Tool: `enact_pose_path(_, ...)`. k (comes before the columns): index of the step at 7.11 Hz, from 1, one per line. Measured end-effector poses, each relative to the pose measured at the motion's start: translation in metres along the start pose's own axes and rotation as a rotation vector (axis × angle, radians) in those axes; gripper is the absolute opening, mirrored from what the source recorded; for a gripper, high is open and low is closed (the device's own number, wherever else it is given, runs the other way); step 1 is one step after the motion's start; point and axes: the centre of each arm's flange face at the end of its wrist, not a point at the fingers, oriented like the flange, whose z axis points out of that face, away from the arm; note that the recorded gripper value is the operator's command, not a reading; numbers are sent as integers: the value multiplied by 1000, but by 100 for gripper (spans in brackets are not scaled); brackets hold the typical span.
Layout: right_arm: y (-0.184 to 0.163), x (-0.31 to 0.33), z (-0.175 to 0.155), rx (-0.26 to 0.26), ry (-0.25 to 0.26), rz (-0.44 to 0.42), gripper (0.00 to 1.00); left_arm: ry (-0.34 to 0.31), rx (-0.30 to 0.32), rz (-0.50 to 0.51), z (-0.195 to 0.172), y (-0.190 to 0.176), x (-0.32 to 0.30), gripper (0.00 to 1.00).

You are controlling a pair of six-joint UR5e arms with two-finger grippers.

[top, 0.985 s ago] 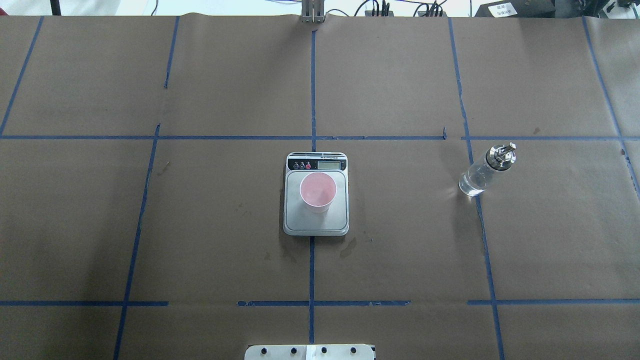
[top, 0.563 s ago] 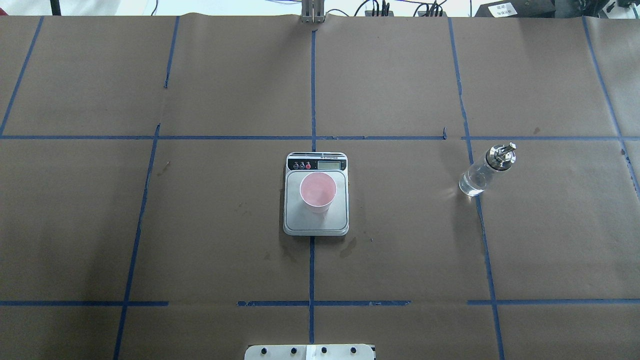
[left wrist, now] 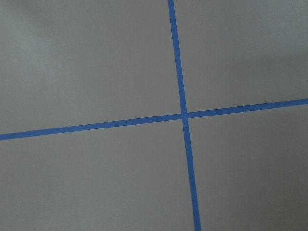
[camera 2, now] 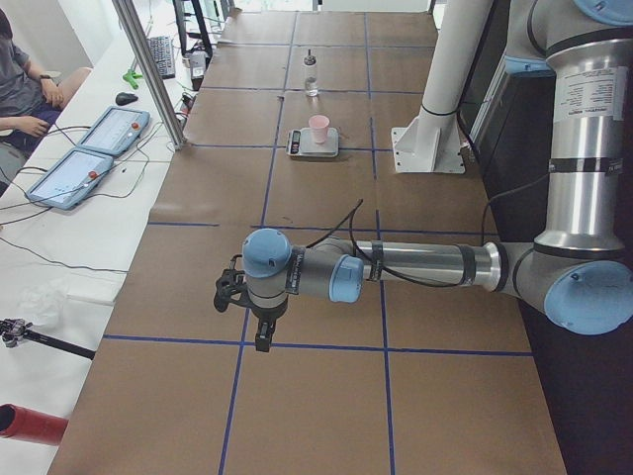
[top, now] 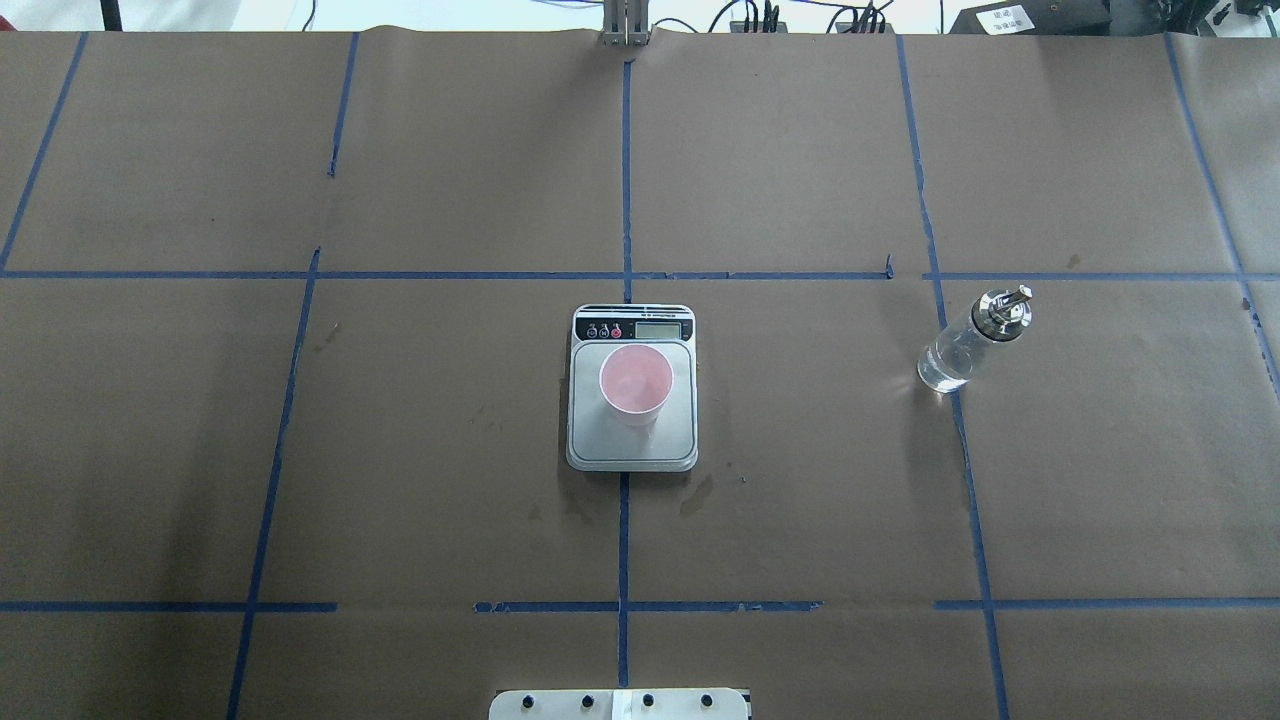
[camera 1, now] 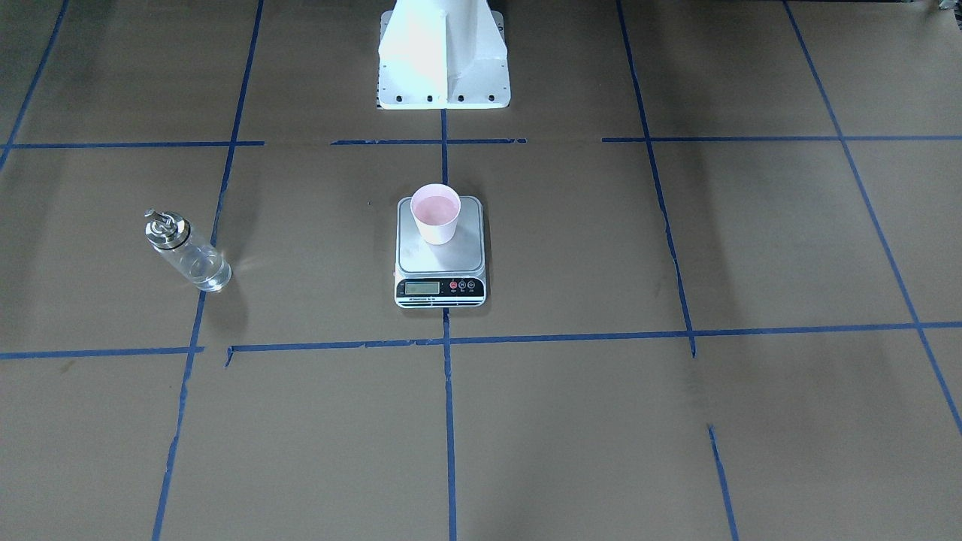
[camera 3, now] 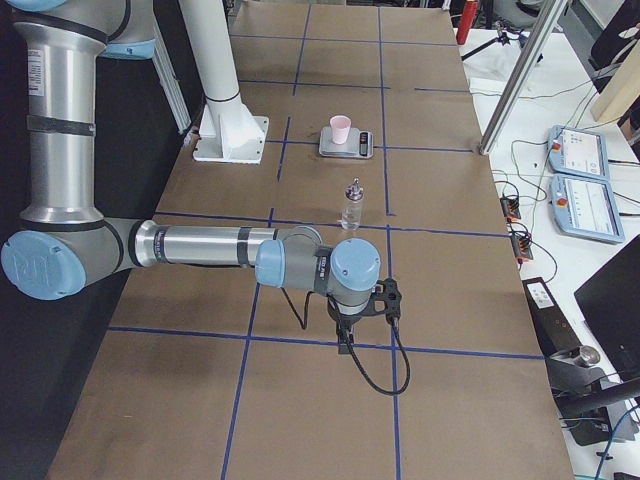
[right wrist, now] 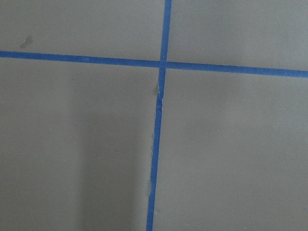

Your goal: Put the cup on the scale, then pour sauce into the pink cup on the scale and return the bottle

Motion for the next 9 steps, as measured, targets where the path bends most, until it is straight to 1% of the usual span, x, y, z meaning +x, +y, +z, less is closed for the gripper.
enact_pose_path(2, 0, 0, 0, 1, 0, -1, 100, 18, -12, -13, 6, 2, -4, 100)
enact_pose_path(9, -1, -1, -1, 3, 0, -3, 100, 13, 1, 9, -2, -7, 4, 100)
